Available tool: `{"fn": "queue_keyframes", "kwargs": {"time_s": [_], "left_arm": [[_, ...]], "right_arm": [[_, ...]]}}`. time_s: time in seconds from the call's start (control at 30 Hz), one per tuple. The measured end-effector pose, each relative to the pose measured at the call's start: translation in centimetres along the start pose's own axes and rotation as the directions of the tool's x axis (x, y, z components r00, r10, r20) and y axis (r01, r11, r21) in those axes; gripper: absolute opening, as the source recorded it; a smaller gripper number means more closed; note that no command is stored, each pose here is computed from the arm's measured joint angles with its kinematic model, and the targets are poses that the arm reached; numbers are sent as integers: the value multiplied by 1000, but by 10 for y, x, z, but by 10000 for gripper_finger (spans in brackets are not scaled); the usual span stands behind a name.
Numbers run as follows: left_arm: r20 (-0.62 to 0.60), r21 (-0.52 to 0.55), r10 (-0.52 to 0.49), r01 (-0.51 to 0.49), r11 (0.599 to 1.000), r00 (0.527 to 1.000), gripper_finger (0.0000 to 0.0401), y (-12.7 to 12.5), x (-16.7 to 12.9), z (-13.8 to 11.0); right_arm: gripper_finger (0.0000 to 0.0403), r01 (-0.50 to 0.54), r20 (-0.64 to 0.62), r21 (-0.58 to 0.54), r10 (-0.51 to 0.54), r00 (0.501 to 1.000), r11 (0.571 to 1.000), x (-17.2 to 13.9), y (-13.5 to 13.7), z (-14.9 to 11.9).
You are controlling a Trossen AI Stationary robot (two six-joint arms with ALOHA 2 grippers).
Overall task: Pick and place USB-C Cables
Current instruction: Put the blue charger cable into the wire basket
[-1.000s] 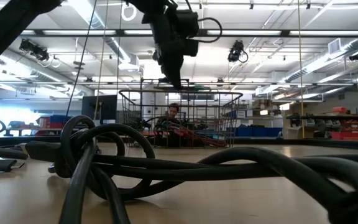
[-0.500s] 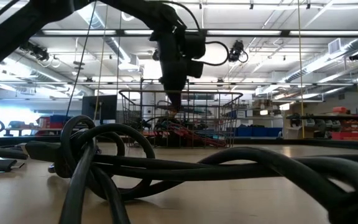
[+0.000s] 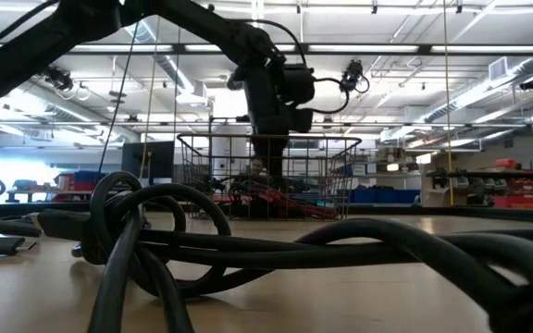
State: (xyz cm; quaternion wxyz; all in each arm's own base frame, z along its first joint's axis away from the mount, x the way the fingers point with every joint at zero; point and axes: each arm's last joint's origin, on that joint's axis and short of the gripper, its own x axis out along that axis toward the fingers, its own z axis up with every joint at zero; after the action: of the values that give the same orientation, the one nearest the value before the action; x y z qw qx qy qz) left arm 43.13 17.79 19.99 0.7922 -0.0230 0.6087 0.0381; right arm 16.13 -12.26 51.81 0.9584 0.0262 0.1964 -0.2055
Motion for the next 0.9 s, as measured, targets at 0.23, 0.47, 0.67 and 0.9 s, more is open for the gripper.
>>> {"fn": "queue_keyframes", "kwargs": {"time_s": [0.23, 0.47, 0.67, 0.9], "left_arm": [[-38, -17, -18, 18, 1000, 999, 17, 0, 22, -1], [-40, -20, -20, 19, 1000, 999, 17, -2, 26, 0], [-41, -49, -19, 17, 999, 999, 17, -1, 26, 0], [-8, -50, -6, 6, 999, 1000, 110, 1, 16, 6]], "right_arm": [[135, -3, -1, 0, 3, 1000, 1000, 0, 0, 0], [135, -4, -1, -5, 4, 1000, 1000, 0, 0, 0], [135, -5, 0, -17, 5, 1000, 1000, 0, 0, 0], [135, -6, 0, -27, 6, 1000, 1000, 0, 0, 0]]}}
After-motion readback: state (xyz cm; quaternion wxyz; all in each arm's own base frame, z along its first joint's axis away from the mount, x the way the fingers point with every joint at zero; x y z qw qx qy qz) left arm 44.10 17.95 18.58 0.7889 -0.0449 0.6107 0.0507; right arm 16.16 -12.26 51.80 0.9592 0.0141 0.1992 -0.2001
